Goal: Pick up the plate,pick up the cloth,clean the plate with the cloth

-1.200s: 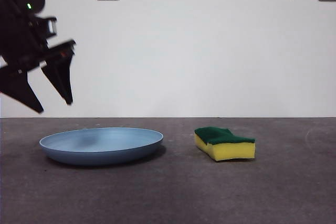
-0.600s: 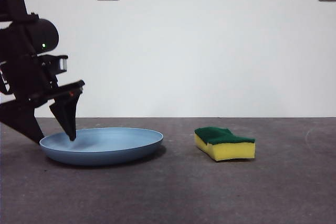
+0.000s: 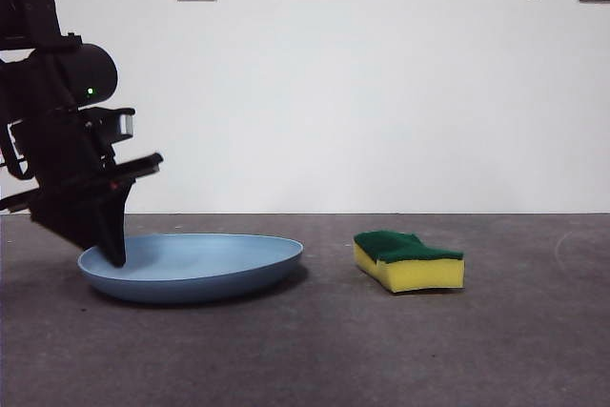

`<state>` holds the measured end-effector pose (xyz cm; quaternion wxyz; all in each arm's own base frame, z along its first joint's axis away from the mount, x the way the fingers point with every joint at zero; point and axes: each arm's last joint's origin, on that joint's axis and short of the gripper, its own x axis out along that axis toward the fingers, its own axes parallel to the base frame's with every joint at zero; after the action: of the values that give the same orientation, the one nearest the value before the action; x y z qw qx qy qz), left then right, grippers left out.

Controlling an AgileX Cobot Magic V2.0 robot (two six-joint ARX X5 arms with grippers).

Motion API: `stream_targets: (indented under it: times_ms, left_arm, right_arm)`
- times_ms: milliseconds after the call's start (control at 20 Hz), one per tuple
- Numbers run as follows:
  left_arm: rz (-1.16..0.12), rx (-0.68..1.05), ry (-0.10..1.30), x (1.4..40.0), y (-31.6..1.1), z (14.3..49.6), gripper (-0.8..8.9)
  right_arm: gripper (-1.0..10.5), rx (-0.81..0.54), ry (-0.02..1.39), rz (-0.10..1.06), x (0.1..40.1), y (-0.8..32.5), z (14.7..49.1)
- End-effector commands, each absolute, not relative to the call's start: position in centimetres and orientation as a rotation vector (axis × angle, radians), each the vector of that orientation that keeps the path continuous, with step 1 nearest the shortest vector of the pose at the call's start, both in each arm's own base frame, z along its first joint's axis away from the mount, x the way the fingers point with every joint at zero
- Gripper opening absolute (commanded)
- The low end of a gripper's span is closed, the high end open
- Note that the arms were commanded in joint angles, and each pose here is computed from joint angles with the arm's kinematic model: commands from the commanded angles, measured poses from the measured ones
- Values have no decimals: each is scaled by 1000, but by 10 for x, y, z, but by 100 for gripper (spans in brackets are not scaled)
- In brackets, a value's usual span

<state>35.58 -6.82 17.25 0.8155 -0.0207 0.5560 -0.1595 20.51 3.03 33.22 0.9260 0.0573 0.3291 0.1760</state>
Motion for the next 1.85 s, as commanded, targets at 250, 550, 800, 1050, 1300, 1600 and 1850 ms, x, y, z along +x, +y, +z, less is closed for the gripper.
stream_targets:
  times_ms: [250, 550, 800, 1050, 1300, 1600, 1850]
  left_arm:
    - [-357, -10, 1075, 340, -69, 217, -8]
    - [-368, -6, 921, 304, -63, 281, -7]
    - [-380, 12, 847, 275, -57, 313, -8]
    - [-381, 17, 886, 265, -55, 316, -8]
    - [-381, 17, 890, 264, -55, 316, -8]
    - [-381, 17, 891, 264, -55, 315, -8]
    - [-385, 24, 891, 264, -55, 315, -8]
  right_arm:
    - [501, 75, 635, 477, 214, 59, 332]
    - [500, -14, 714, 508, 238, 100, 308]
    - [500, -94, 807, 516, 268, 134, 281]
    - [499, -189, 894, 517, 296, 159, 247]
    - [499, -208, 965, 512, 311, 167, 214]
    - [483, -223, 1039, 503, 320, 172, 183]
    - [324, -230, 1076, 499, 323, 173, 169]
